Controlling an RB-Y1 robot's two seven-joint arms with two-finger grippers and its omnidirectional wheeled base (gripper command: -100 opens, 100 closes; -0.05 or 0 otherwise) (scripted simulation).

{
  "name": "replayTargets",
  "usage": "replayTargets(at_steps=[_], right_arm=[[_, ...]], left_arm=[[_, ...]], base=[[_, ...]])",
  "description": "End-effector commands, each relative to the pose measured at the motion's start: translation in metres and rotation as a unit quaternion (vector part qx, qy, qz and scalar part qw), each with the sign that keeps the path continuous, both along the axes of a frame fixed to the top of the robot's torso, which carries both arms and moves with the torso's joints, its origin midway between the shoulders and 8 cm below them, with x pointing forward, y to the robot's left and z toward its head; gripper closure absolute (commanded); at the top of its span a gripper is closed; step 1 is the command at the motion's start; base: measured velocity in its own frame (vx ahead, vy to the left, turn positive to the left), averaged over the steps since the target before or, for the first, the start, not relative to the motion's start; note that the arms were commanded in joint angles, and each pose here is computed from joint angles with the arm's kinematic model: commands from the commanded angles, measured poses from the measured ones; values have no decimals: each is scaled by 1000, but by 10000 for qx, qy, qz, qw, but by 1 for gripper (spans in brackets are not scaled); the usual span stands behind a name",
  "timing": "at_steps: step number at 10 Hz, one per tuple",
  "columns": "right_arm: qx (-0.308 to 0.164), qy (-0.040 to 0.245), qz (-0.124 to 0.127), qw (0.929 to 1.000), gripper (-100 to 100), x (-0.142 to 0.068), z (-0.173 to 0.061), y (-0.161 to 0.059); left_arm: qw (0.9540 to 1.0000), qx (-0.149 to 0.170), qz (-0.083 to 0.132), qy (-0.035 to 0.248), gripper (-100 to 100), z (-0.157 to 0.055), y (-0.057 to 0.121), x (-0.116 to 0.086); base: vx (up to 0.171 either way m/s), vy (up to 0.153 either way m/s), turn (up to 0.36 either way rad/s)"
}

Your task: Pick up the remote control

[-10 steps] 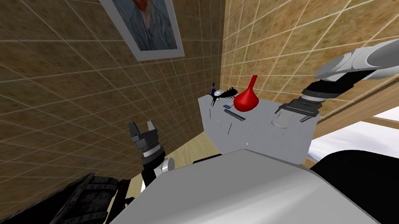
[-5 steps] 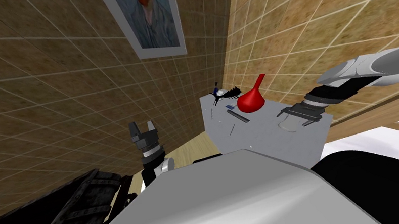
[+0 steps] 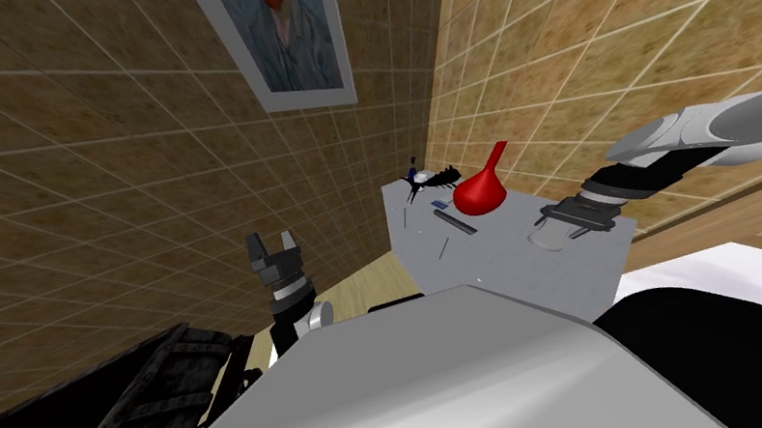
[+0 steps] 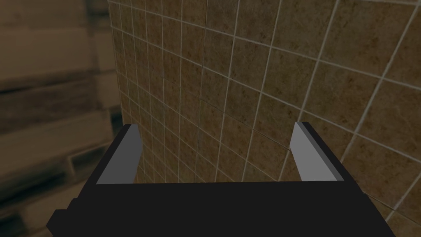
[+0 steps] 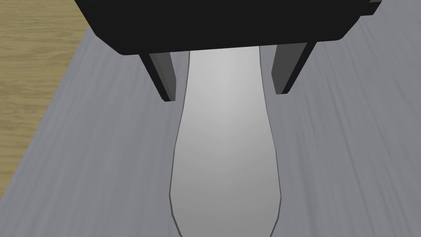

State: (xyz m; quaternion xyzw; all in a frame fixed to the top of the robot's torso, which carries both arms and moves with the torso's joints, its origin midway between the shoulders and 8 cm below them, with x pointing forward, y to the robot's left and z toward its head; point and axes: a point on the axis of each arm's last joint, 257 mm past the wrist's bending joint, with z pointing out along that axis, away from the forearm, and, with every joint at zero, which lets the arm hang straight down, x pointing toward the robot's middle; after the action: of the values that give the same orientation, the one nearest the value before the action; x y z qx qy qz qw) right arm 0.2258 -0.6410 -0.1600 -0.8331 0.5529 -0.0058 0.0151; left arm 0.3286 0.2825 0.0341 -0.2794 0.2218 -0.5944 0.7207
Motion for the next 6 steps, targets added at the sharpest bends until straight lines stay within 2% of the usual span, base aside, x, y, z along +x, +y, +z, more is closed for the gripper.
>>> replayTargets(at_steps=[1,2,3,5,6], right_arm=[[0,0,0,10000,100,0,0,0],[0,0,1,10000,0,0,0,0],[-5,-7,72,10000,100,10,12,4],[-17,-16,84,10000,100,12,14,4],[-10,-9,86,10000,0,12,15,5]], left_arm=[[10000,0,0,0,0,0,0,0],[10000,0,0,0,0,0,0,0],[10000,0,0,0,0,0,0,0],[10000,0,0,0,0,0,0,0],[10000,0,0,0,0,0,0,0]], base=[[0,0,0],[0,0,0],[-10,-6,-133],[-8,-4,-61],[0,0,0]])
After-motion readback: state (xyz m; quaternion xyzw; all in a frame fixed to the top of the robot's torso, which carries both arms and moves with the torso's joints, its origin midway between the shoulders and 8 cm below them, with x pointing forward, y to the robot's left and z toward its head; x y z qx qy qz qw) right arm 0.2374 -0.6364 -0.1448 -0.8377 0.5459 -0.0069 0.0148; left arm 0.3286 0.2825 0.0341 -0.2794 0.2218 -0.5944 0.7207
